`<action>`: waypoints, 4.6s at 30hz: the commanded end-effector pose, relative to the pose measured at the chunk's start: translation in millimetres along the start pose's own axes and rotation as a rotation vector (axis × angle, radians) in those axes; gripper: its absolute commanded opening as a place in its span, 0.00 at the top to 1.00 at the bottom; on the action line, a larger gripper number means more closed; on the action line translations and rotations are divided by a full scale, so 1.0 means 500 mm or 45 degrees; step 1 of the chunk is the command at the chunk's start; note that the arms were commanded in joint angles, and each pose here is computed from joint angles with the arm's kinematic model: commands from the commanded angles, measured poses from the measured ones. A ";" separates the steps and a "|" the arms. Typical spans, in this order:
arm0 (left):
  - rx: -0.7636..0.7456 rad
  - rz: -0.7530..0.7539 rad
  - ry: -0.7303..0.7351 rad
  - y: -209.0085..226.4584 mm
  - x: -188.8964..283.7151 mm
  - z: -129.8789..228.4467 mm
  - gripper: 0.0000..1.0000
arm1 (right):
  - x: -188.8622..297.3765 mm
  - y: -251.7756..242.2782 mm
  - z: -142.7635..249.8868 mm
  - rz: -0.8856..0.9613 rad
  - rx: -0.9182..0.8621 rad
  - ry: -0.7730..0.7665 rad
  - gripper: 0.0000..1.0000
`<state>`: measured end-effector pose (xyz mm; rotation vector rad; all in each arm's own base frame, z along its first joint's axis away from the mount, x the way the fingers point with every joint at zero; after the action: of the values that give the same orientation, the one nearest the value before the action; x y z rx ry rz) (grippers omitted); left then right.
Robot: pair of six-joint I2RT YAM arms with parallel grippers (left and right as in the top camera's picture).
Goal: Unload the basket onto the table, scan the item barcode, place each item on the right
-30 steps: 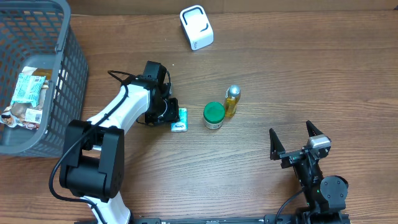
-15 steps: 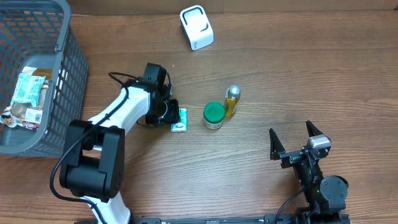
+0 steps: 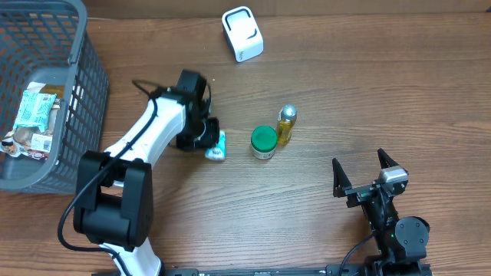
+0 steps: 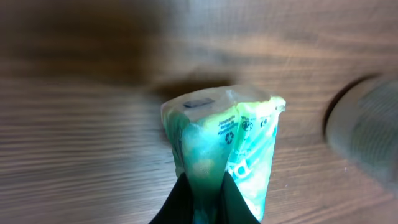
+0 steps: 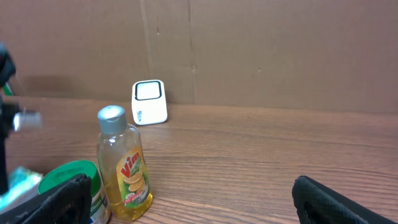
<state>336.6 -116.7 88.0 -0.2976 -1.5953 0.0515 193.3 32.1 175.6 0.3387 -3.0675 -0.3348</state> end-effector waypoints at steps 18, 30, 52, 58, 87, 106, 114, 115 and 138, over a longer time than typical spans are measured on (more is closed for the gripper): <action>-0.438 -1.183 -0.108 -0.114 -0.014 0.026 0.96 | 0.000 -0.004 0.005 0.013 0.008 -0.003 0.00; -0.397 -1.211 -0.081 -0.123 -0.066 0.043 0.87 | 0.000 -0.005 0.005 0.013 0.008 -0.003 0.00; -0.384 -0.768 -0.199 -0.208 0.017 0.031 0.67 | 0.000 -0.004 0.005 0.013 0.008 -0.003 0.00; -0.328 -0.643 -0.176 -0.196 0.035 0.017 0.64 | 0.000 -0.005 0.005 0.013 0.008 -0.003 0.00; -0.338 -0.346 0.011 -0.100 -0.043 0.034 0.45 | 0.000 -0.004 0.005 0.013 0.008 -0.003 0.00; -0.063 -0.278 -0.126 -0.128 -0.019 -0.007 0.85 | 0.000 -0.005 0.005 0.013 0.009 -0.003 0.00; -0.085 -0.273 -0.126 -0.145 -0.023 -0.001 0.81 | 0.000 -0.004 0.005 0.013 0.008 -0.003 0.00; -0.079 -0.271 -0.127 -0.148 -0.023 0.000 0.81 | 0.000 -0.005 0.005 0.013 0.008 -0.003 0.00; -0.090 -0.228 -0.120 -0.166 -0.019 0.001 0.46 | 0.000 -0.004 0.005 0.013 0.008 -0.003 0.00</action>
<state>318.5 -190.8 79.9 -0.1630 -1.6854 -0.1677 193.2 32.2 175.6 0.3394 -3.0681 -0.3313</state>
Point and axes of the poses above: each gripper's point midway between its finger pads, its own x axis back along the fingers, its own y axis along the line the jaws close on, z = x × y, the point moved 5 cm from there along x, back along the fingers, and after that the axes turned 10 degrees about -x, right-handed, at the moved point
